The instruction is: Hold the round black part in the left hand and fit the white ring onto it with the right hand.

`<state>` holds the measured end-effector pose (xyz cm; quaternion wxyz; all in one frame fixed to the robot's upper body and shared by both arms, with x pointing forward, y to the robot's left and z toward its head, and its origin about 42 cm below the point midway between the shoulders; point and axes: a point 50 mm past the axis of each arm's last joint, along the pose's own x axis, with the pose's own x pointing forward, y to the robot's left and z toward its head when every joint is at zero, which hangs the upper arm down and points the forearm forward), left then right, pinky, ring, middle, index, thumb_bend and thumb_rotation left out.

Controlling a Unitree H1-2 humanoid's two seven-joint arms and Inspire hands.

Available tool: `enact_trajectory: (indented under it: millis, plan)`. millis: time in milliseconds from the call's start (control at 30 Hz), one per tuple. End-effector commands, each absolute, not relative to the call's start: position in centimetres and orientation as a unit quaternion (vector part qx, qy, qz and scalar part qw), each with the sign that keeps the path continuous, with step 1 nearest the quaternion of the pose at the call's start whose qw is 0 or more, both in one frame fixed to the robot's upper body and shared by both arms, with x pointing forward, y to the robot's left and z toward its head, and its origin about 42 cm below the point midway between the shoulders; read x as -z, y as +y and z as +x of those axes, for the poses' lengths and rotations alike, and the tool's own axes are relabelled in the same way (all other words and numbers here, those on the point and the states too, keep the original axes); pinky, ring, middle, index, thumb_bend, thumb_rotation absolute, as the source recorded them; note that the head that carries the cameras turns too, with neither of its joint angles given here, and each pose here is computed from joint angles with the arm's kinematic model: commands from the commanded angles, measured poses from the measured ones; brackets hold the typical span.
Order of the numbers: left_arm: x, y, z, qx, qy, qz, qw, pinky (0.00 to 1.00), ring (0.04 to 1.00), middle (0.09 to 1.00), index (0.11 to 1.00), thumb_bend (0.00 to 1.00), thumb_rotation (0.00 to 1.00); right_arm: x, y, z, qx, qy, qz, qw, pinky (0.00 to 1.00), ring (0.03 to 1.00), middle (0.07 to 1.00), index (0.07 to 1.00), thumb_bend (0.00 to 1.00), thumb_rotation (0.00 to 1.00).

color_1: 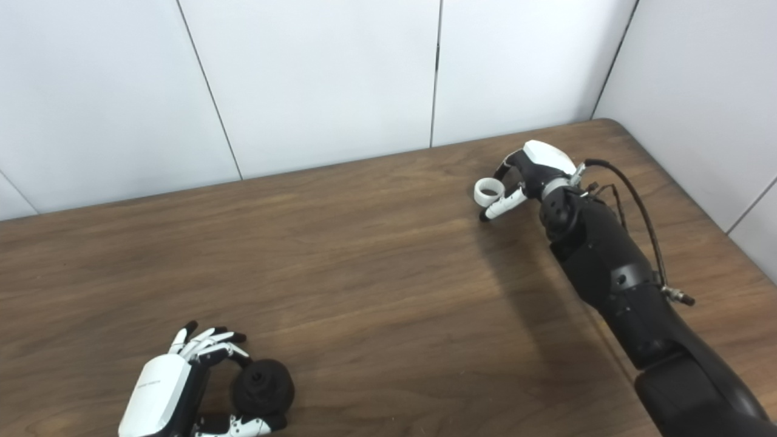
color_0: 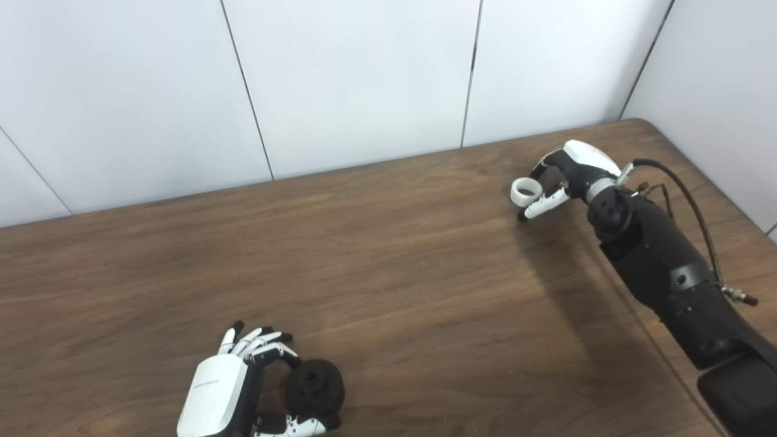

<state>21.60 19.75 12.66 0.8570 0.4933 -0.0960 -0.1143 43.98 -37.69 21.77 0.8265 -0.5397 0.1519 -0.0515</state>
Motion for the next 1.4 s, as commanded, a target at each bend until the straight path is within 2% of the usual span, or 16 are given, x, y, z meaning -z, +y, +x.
enact_trajectory:
  millis: [0,133,700,1133,1367]
  plan:
    - [-13.0,20.1,21.6,0.111,-0.104,0.500,0.853,1.00,0.869,0.774,0.484,0.52,0.05,-24.5,-37.8,44.7,0.079,0.104,-0.537,0.834,1.00,0.985,0.855,0.495,0.54,0.14]
    - [-13.0,20.0,21.6,0.111,-0.102,0.500,0.853,1.00,0.868,0.775,0.484,0.52,0.05,-24.5,-37.6,44.6,0.081,0.100,-0.541,0.831,0.98,0.965,0.832,0.487,0.52,0.13]
    - [-13.1,20.1,21.6,0.110,-0.104,0.501,0.852,1.00,0.877,0.778,0.484,0.52,0.05,-23.9,-37.4,44.5,0.076,0.110,-0.540,0.831,0.99,0.971,0.835,0.487,0.52,0.13]
    - [-13.1,19.6,21.6,0.113,-0.101,0.502,0.852,1.00,0.872,0.774,0.484,0.52,0.05,-25.3,-35.6,43.4,0.047,0.058,-0.542,0.837,1.00,0.972,0.828,0.487,0.52,0.13]
    - [-12.8,19.2,21.6,0.114,-0.104,0.499,0.852,1.00,0.867,0.773,0.484,0.52,0.05,-26.9,-33.3,41.9,0.015,0.035,-0.546,0.837,1.00,0.987,0.845,0.487,0.52,0.13]
